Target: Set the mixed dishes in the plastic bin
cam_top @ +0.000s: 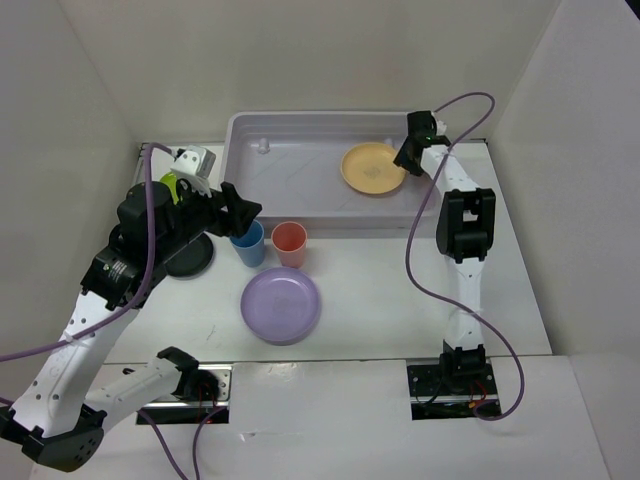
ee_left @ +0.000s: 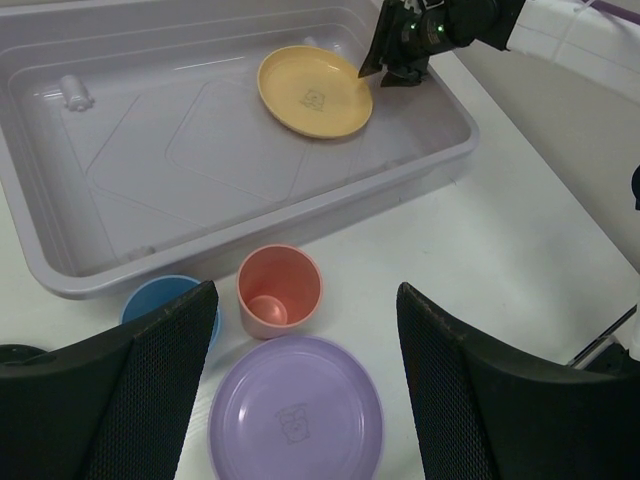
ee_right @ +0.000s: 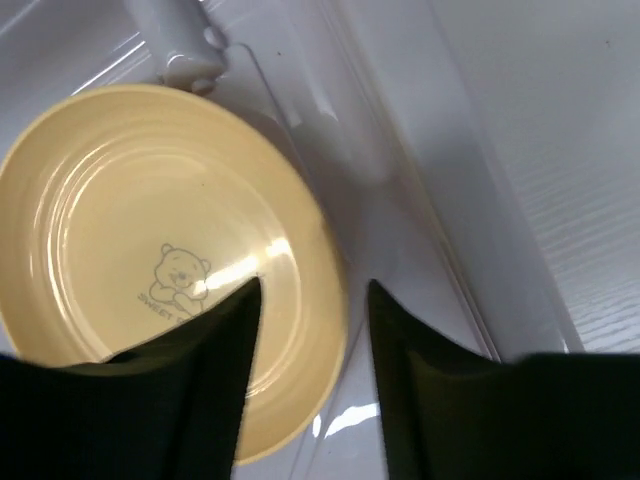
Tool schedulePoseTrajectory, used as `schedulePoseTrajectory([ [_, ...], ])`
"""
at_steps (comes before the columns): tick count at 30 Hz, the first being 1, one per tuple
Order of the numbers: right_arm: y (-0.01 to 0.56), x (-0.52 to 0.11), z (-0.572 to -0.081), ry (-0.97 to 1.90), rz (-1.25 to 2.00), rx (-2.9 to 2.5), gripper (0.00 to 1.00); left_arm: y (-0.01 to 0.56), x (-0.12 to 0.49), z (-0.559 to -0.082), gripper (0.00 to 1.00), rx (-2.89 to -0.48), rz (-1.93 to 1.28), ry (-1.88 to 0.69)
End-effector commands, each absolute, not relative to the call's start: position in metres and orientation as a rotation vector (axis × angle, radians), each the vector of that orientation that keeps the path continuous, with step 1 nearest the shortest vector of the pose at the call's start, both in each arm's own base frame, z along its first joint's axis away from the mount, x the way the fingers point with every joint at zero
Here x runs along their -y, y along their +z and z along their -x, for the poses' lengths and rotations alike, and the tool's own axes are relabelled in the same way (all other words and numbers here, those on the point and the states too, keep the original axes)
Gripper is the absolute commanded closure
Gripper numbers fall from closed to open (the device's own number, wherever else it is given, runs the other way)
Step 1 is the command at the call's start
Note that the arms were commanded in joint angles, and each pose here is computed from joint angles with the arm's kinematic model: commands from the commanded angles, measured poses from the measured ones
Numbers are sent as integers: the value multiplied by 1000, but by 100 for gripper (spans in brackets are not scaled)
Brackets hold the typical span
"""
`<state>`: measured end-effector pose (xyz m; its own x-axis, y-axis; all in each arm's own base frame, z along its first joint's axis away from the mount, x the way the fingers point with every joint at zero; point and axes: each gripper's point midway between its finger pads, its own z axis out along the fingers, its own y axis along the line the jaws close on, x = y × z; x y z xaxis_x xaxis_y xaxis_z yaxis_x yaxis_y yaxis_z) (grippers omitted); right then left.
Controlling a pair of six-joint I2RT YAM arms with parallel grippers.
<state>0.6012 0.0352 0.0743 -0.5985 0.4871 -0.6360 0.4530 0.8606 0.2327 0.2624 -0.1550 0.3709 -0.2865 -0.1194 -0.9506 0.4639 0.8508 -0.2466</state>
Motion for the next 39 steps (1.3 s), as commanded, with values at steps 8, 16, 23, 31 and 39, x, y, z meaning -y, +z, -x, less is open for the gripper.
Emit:
schedulePoseTrajectory([
  [8, 235, -66, -606, 168, -532, -2082, 28, 401, 148, -256, 21, -1685, -262, -572],
  [16, 351, -146, -456, 555, -369, -1920, 23, 400, 140, -251, 21, -1671, -238, -551],
  [23, 319, -197, -321, 762, -273, -2014, 23, 382, 143, -256, 21, -1698, -241, -546],
  [31, 202, -242, -217, 917, -152, -2291, 36, 373, 138, -261, 21, -1721, -209, -526],
  [39, 123, -305, -181, 966, -73, -2456, 41, 381, 133, -256, 21, -1699, -162, -536],
])
